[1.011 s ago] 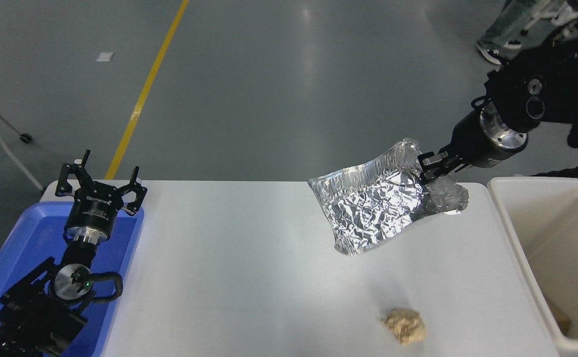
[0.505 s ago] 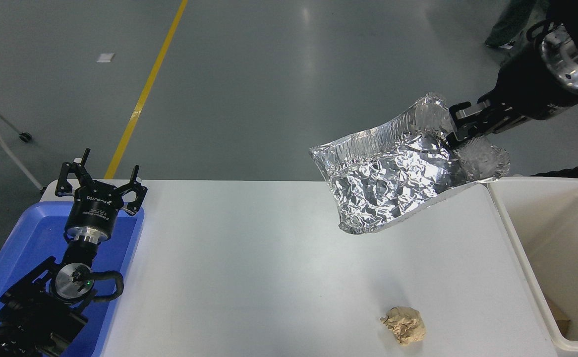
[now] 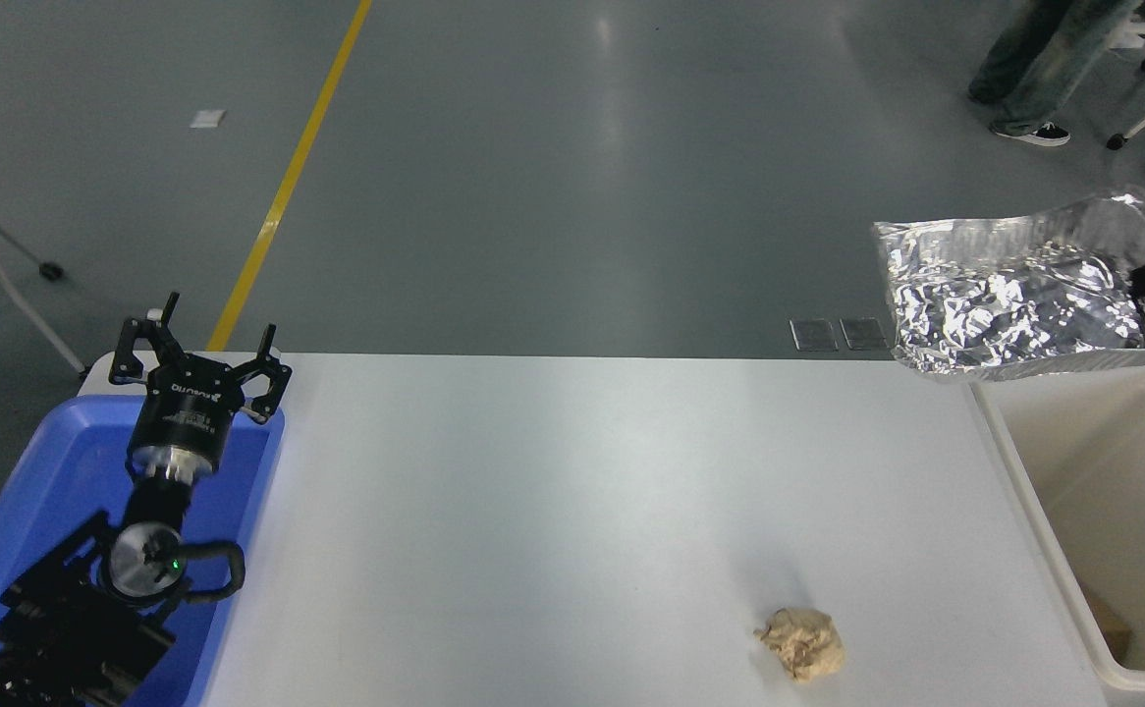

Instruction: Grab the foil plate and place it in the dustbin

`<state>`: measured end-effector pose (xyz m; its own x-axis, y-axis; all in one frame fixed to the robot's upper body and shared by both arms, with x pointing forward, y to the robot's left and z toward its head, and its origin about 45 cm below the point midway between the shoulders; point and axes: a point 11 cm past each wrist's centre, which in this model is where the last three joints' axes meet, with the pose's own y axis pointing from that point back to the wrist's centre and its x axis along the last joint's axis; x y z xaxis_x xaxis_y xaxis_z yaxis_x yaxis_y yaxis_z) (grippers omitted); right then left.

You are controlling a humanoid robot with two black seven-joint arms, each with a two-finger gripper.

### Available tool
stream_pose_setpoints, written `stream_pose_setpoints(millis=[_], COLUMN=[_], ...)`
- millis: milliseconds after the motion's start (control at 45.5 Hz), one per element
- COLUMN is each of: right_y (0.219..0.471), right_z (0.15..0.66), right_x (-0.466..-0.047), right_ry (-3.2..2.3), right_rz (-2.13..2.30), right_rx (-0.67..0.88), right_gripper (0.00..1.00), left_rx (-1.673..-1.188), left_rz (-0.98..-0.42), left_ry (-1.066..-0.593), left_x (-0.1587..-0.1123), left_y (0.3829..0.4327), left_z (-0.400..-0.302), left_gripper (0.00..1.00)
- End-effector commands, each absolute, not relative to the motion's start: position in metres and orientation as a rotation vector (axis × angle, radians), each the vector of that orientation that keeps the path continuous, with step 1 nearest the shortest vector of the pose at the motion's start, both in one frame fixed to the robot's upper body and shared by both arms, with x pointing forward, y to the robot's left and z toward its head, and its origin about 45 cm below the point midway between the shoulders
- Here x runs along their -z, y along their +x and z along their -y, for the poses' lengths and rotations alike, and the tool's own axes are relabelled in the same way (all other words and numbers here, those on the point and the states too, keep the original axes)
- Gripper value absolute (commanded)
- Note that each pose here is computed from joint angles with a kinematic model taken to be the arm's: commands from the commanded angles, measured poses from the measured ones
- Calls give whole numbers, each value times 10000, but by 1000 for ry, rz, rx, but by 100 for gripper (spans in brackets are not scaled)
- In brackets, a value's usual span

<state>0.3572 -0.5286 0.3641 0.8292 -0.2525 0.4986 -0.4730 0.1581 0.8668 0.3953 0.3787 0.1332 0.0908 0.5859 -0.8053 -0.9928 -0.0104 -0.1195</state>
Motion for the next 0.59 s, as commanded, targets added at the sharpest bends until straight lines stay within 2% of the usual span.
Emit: stream_pose_setpoints(millis=[0, 242, 418, 571], right_y=[3213, 3270, 3120, 2979], right_z=[6105, 6271, 6212, 6184], right_x=[-2930, -2122, -1575, -1328], right_ry=[1267, 1201, 1168, 1103], right_rz=[777, 996, 1136, 1248], right_rx=[-96, -23, 81, 158], right_gripper=[0, 0, 0, 0], left_rx=[-1395, -1394, -1394, -1396], left_rz=[-642, -642, -642, -642], left_ry=[-822, -821, -821, -820], left_x=[-1333, -1331, -1331, -1330], left_y=[3953, 3953, 3953, 3953], left_z=[-3790, -3787, -3787, -3788], left_gripper=[100, 100, 100, 100])
